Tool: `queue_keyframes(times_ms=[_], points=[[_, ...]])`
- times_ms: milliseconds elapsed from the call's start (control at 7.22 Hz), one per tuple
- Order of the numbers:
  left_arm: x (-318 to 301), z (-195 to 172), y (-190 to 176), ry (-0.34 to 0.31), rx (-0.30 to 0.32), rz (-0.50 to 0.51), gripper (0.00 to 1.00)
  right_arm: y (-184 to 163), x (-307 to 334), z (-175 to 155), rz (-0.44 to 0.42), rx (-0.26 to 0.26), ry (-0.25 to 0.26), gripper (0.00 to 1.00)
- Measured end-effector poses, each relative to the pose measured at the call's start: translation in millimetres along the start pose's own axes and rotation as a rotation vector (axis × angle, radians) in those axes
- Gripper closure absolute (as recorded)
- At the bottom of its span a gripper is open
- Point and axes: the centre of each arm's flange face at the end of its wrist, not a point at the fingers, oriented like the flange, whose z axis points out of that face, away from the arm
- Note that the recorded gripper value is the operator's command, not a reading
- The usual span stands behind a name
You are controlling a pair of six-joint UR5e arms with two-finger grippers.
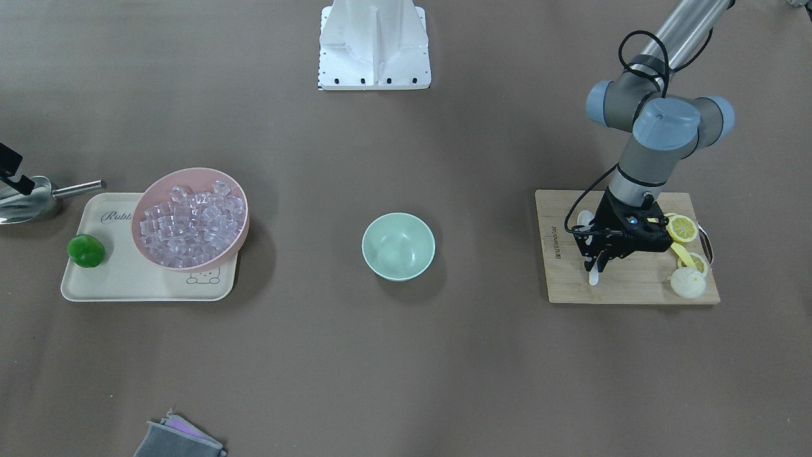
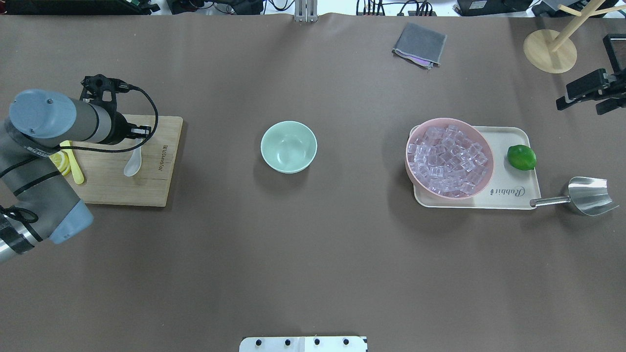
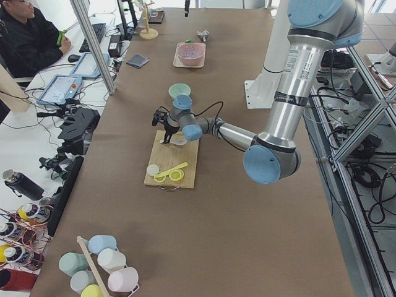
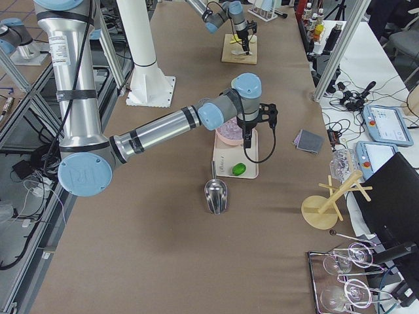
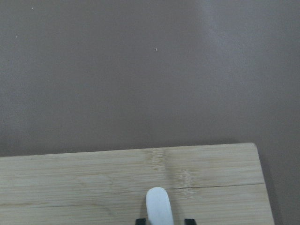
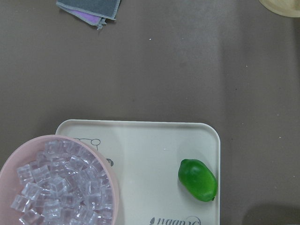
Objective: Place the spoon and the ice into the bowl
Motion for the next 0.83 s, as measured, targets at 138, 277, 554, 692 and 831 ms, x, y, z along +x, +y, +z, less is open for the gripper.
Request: queue_keyframes(times_ms=[138,277,554,692,831], points=[[3.0,-3.2,-0.8,0.004,-0.001,0.002,1.0,-0.6,-2.4,-0.5,0.001,0.001,-0.002,0.0],[10.6,-12.0,-2.8,0.013,-0.022,0.003,1.0,-1.9,-6.5,-1.6,0.004,0.003,-0.007,0.0],[37.4,-50.1,-12.8,0.039,-0.071,-0.005,1.0,1.4,-22.7,0.2,0.019,-0.003,-0.02,0.0],[56.2,-66.1,-20.5,0.052,-0.075,-0.027,1.0,7.9,-37.2,9.7,0.027,-0.015,-0.017,0.0],[75.5,-76.9,-29.5,0.067,-0.07,-0.075,1.0,18.5,-59.2,24.7,0.028,-0.019,-0.009,0.0]])
